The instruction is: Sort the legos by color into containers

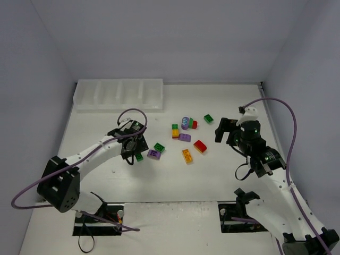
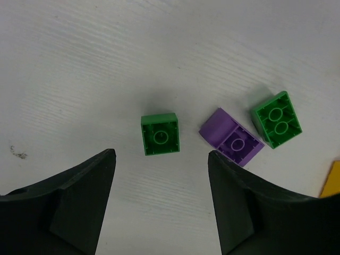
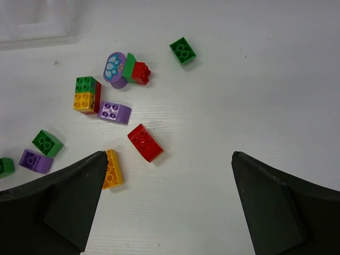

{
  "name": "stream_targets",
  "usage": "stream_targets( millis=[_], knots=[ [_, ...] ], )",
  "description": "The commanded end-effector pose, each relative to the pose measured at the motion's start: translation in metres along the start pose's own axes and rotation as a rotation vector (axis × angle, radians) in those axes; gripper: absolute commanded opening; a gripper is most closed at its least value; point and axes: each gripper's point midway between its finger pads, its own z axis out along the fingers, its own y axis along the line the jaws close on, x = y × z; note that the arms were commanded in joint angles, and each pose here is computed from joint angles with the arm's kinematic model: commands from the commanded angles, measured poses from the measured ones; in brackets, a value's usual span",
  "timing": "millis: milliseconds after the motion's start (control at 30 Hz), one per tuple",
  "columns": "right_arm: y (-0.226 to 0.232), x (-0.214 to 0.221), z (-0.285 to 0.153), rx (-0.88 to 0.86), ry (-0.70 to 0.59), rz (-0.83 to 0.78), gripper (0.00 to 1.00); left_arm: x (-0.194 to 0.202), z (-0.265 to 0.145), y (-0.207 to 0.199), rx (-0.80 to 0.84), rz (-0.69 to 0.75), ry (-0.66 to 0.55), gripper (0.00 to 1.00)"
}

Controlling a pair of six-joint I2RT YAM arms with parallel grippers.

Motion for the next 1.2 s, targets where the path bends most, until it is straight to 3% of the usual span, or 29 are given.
stream_targets(
  millis=[0,333,733,900,1000,1167],
  knots=[
    [0.006,-0.013,-0.001,-0.024,-0.051,0.018,1.00,-0.015,0.004,-0.021,0.025,-0.059,-0.047,0.64],
    [0.003,-0.010,-0.005,-0.018,-0.055,0.021,1.00,0.009,0.036,-0.012,-0.043,-0.066,0.021,0.53],
    [0.002,-0.009,-0.005,-0.009,-0.054,0.022,1.00,0.004,0.033,0.001,-0.100,-0.056,-0.010,0.10],
    [0.001,-0.011,-0.005,-0.006,-0.058,0.021,1.00,-0.050,0.003,0.003,-0.110,0.029,-0.140,0.01],
    [0.001,-0.012,-0.005,-0.005,-0.060,0.016,1.00,-0.112,-0.015,0.013,-0.079,0.042,-0.240,0.00],
    [0.002,-0.013,-0.005,-0.010,-0.062,0.002,1.00,-0.228,-0.037,0.064,-0.057,-0.005,-0.407,0.00]
  ],
)
